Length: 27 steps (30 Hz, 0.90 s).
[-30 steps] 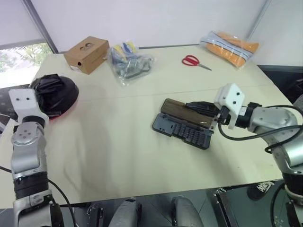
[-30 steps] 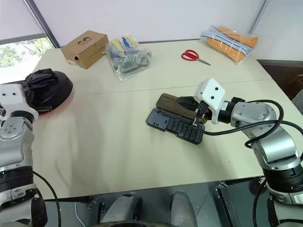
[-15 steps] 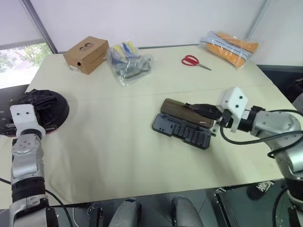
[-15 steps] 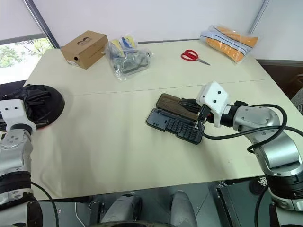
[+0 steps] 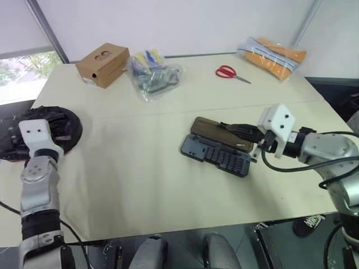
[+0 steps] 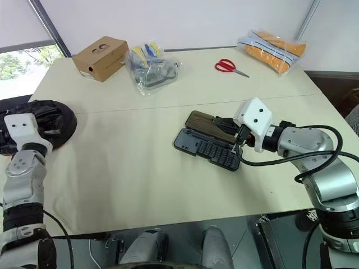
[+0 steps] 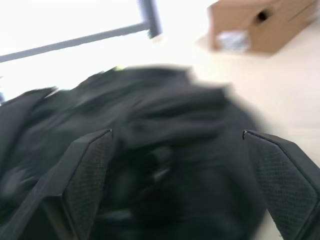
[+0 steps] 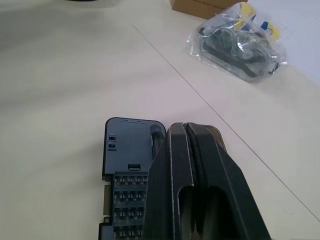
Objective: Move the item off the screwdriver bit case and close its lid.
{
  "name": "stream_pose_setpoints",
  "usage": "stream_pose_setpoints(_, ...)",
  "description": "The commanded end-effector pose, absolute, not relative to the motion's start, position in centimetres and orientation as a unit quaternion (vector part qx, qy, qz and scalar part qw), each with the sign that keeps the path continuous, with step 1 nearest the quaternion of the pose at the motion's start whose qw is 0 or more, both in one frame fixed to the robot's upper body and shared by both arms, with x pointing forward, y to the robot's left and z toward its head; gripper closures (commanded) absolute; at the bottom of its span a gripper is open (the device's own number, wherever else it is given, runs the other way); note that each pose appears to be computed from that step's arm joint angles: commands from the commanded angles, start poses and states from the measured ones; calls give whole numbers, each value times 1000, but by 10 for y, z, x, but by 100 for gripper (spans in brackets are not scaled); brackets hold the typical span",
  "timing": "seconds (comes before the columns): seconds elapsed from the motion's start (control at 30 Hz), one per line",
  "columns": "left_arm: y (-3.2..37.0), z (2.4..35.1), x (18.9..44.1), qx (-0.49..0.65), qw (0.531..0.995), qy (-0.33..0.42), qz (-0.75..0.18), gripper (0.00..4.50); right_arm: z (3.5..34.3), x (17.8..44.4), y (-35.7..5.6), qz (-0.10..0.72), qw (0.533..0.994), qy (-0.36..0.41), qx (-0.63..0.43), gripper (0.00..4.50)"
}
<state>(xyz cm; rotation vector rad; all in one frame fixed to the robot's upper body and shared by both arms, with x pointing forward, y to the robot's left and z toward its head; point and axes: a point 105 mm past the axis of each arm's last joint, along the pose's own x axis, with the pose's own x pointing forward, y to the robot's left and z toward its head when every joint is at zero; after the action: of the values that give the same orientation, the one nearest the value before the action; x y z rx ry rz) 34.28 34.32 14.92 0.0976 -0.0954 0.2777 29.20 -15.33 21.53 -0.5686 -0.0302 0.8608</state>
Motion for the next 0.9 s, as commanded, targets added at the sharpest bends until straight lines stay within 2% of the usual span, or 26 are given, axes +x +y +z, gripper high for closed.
stream_pose_setpoints(0.03, 316, 176, 348, 28, 993, -93, 74, 2, 228, 289, -151, 409, 866, -39, -285, 450)
stream_pose_setpoints(0.3, 232, 217, 357, 9, 980, -150, -129, 2, 228, 297, -162, 381, 884, -40, -267, 450)
stream_pose_setpoints(0.4, 199, 216, 363, 8, 968, -131, -213, 2, 228, 319, -180, 317, 914, -41, -251, 450)
stream_pose_setpoints(0.5, 174, 209, 366, 5, 951, -102, -292, 2, 221, 335, -200, 267, 935, -9, -232, 450)
stream_pose_setpoints(0.6, 161, 206, 365, -7, 938, -85, -337, 0, 208, 339, -210, 252, 942, 33, -221, 357)
stream_pose_setpoints(0.83, 131, 194, 354, -30, 899, -45, -434, 0, 197, 345, -213, 218, 954, 77, -191, 3)
stream_pose_setpoints(0.9, 126, 192, 352, -27, 893, -42, -447, 0, 198, 351, -215, 191, 964, 81, -166, 3)
